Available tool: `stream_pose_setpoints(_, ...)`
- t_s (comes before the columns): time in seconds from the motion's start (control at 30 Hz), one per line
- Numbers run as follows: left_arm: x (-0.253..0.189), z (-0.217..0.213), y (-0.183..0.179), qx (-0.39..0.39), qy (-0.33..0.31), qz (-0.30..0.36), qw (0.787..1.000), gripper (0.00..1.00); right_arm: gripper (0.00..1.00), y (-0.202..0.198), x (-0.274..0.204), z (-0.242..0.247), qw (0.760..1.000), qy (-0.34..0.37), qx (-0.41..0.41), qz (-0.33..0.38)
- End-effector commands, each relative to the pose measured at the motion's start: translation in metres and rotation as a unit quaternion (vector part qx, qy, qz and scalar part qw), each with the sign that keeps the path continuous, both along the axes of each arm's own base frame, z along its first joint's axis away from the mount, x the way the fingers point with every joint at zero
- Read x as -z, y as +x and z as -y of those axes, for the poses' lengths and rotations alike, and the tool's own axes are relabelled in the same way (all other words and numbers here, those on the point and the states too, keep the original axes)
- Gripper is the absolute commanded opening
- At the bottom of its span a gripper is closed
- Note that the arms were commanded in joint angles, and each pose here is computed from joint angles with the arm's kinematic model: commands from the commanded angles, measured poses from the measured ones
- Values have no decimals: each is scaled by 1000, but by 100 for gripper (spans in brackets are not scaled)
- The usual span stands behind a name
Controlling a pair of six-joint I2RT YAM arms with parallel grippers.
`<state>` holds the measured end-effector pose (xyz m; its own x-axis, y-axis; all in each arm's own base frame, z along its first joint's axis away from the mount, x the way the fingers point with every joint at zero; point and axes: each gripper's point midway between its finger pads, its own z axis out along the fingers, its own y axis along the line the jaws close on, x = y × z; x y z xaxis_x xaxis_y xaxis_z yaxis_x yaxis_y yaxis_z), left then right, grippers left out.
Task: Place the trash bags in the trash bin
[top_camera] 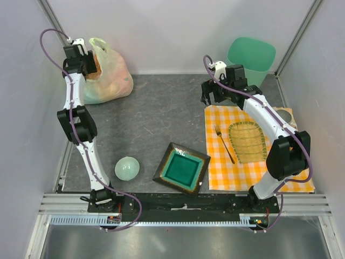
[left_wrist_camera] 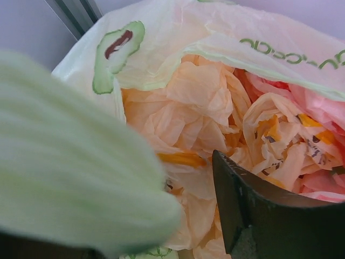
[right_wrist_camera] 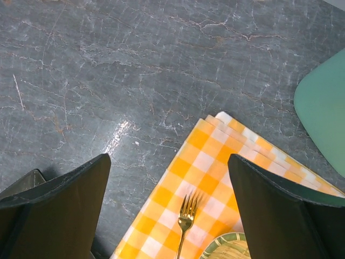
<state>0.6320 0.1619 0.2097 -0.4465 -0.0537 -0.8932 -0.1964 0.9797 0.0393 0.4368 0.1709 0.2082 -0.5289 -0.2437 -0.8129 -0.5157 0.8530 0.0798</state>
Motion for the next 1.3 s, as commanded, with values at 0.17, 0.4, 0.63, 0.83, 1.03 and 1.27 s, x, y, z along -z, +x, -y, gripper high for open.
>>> stream_pose_setpoints(0.17,-18,2,18,17,-4,50,999,31,98,9,-23,4,999,-13,1,30)
stream_pose_setpoints(0.4,-93,2,12,17,34,136,990,2,98,6,-28,4,999,-13,1,33)
stream_pose_setpoints(0.63,-151,-1,-12,10,66,193,979,2,98,3,-32,4,999,-9,-3,36)
stream_pose_setpoints(0.83,-157,14,-22,34,57,203,977,2,98,0,-34,4,999,-8,-7,38)
stream_pose_setpoints(1.03,-185,33,-34,58,73,227,969,2,98,-1,-35,0,999,1,-12,36)
stream_pose_setpoints(1.27,-232,35,-53,17,120,281,952,2,98,-1,-39,-4,999,8,-18,40)
